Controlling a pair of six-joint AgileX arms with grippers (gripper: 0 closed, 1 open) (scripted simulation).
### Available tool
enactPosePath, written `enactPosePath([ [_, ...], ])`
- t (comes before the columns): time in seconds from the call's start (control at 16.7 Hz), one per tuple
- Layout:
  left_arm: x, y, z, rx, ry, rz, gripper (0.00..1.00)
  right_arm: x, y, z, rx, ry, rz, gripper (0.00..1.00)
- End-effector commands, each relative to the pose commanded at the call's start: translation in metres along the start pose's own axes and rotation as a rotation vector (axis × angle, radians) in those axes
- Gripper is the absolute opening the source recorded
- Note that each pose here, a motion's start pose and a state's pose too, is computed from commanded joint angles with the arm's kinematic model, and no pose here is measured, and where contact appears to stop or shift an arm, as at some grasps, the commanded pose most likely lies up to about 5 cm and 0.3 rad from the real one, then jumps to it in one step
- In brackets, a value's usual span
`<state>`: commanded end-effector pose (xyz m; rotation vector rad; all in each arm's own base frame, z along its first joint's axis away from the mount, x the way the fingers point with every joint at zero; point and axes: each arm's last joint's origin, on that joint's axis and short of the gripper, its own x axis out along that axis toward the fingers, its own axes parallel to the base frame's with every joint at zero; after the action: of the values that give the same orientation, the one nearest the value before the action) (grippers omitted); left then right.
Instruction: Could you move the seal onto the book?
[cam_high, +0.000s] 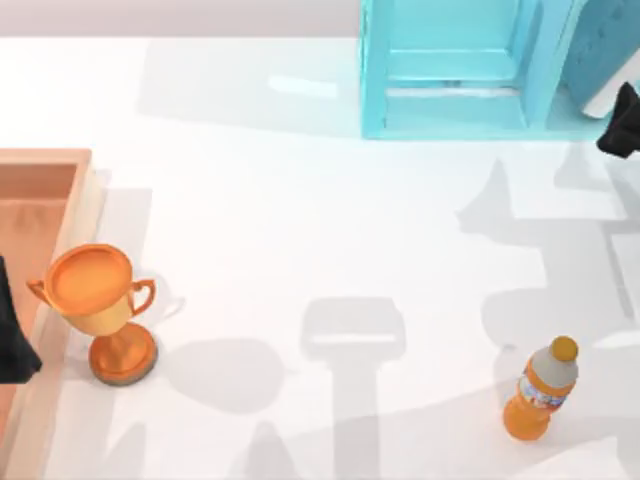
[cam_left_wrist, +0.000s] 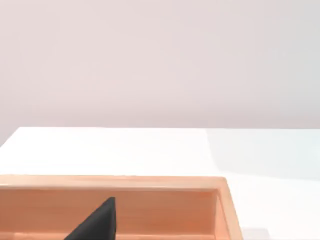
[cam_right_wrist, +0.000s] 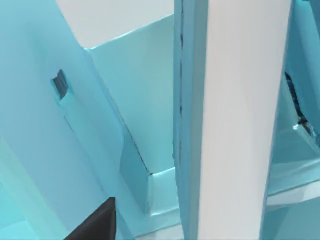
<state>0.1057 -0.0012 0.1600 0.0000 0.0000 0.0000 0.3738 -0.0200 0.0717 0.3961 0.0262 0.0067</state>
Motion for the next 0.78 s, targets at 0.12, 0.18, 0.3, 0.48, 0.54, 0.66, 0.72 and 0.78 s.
enactPosePath([
  [0.12, 0.000, 0.000, 0.000, 0.000, 0.000, 0.000, 1.00, 0.000, 0.002, -0.001, -0.001, 0.005, 0.003, 1.00],
  [0.18, 0.000, 0.000, 0.000, 0.000, 0.000, 0.000, 1.00, 0.003, 0.002, -0.001, -0.001, 0.004, 0.002, 1.00],
  [0.3, 0.000, 0.000, 0.000, 0.000, 0.000, 0.000, 1.00, 0.015, 0.000, -0.001, 0.000, 0.002, 0.000, 1.00],
  [0.48, 0.000, 0.000, 0.000, 0.000, 0.000, 0.000, 1.00, 0.045, -0.001, -0.002, 0.001, 0.000, 0.000, 1.00],
  [0.54, 0.000, 0.000, 0.000, 0.000, 0.000, 0.000, 1.00, 0.056, -0.001, -0.003, 0.001, -0.001, 0.000, 1.00],
  [0.66, 0.000, 0.000, 0.000, 0.000, 0.000, 0.000, 1.00, 0.076, -0.001, -0.002, 0.000, -0.002, 0.001, 1.00],
  [0.72, 0.000, 0.000, 0.000, 0.000, 0.000, 0.000, 1.00, 0.085, -0.001, -0.001, 0.000, -0.003, 0.001, 1.00],
  [0.78, 0.000, 0.000, 0.000, 0.000, 0.000, 0.000, 1.00, 0.092, 0.000, -0.001, 0.000, -0.003, 0.001, 1.00],
])
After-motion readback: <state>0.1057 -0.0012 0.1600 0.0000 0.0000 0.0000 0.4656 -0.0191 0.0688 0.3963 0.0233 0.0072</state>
